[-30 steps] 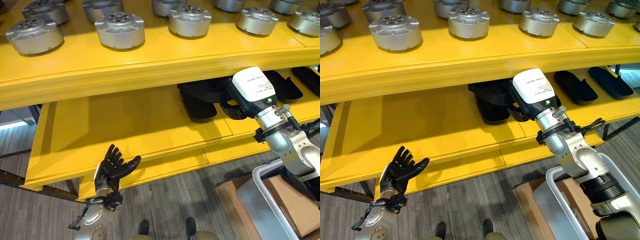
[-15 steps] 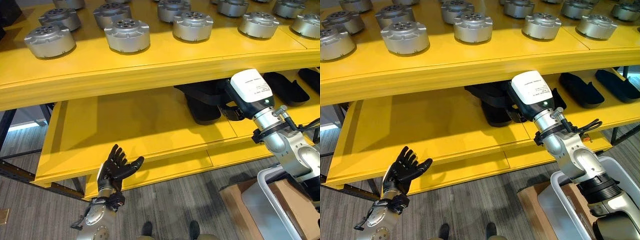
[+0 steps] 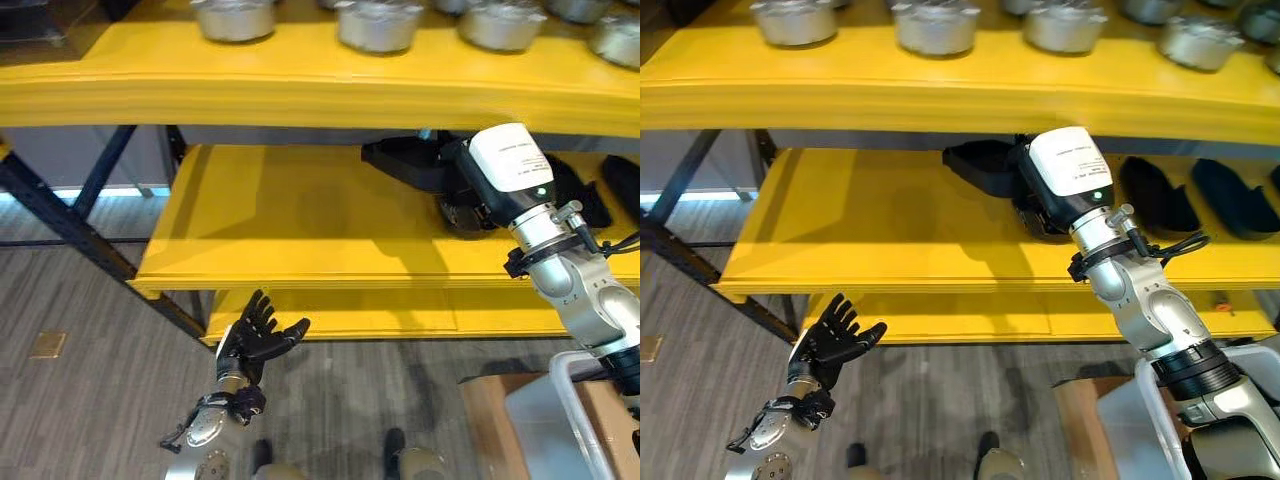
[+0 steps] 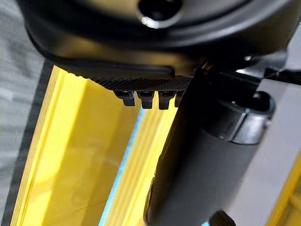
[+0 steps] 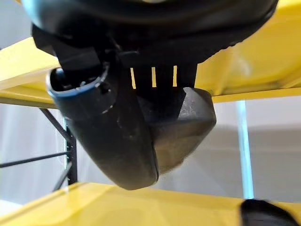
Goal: Move parts from the plastic box to the shelf.
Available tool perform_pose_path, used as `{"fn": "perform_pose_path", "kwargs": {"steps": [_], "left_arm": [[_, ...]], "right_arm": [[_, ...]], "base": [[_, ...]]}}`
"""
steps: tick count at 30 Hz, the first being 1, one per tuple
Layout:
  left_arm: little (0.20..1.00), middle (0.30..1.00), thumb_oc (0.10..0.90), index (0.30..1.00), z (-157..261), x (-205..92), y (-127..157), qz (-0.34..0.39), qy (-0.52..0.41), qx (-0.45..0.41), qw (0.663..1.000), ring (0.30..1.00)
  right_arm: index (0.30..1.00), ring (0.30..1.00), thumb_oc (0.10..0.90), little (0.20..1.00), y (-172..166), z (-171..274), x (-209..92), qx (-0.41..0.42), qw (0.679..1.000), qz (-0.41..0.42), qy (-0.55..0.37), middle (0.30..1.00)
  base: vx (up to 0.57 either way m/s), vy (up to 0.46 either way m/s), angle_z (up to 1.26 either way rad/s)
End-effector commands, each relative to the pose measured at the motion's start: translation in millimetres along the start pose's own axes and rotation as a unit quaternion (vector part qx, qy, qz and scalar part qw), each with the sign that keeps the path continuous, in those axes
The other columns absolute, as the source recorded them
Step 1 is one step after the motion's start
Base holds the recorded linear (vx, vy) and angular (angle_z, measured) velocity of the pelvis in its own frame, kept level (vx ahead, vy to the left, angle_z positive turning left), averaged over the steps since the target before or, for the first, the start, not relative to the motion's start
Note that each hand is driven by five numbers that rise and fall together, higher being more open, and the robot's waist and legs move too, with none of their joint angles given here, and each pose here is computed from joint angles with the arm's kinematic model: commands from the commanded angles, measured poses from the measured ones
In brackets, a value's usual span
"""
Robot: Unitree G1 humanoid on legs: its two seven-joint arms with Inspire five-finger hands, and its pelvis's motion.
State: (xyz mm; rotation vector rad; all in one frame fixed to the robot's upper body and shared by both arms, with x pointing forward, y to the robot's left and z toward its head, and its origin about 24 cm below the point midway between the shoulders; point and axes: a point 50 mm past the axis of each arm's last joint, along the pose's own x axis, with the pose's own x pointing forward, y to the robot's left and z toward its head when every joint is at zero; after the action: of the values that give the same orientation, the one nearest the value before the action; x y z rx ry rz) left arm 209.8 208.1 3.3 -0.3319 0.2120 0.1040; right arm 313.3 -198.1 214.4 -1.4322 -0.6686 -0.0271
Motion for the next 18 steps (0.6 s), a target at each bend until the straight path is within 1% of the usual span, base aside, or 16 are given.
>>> {"fn": "perform_pose_path", "kwargs": {"steps": [1,5,8,13,18], "left_arm": [[1.000,1.000,0.900,1.000,44,-5,-6,-0.047,-0.102,0.024,0.993,1.000],[1.000,1.000,0.900,1.000,49,-3,-7,-0.055,-0.109,0.034,0.992,1.000],[1.000,1.000,0.900,1.000,53,-1,-9,-0.059,-0.116,0.032,0.991,1.000],[1.000,1.000,0.900,1.000,57,1,-9,-0.060,-0.122,0.033,0.990,1.000],[1.000,1.000,0.900,1.000,62,2,-8,-0.062,-0.130,0.035,0.989,1.000]], "right_arm": [[0.300,0.300,0.400,0.300,-89,9,41,-0.041,0.978,-0.204,-0.031,0.300],[0.300,0.300,0.400,0.300,-95,6,47,-0.051,0.976,-0.208,-0.025,0.300],[0.300,0.300,0.400,0.300,-102,8,57,-0.053,0.974,-0.220,-0.022,0.300],[0.300,0.300,0.400,0.300,-103,7,71,-0.054,0.976,-0.212,-0.014,0.300],[0.300,0.300,0.400,0.300,-106,1,92,-0.066,0.978,-0.196,0.014,0.300]], "base": [[0.00,0.128,-0.06],[-0.01,0.082,0.08],[-0.03,0.055,0.07],[-0.03,0.012,0.01],[-0.04,0.000,-0.03]]}}
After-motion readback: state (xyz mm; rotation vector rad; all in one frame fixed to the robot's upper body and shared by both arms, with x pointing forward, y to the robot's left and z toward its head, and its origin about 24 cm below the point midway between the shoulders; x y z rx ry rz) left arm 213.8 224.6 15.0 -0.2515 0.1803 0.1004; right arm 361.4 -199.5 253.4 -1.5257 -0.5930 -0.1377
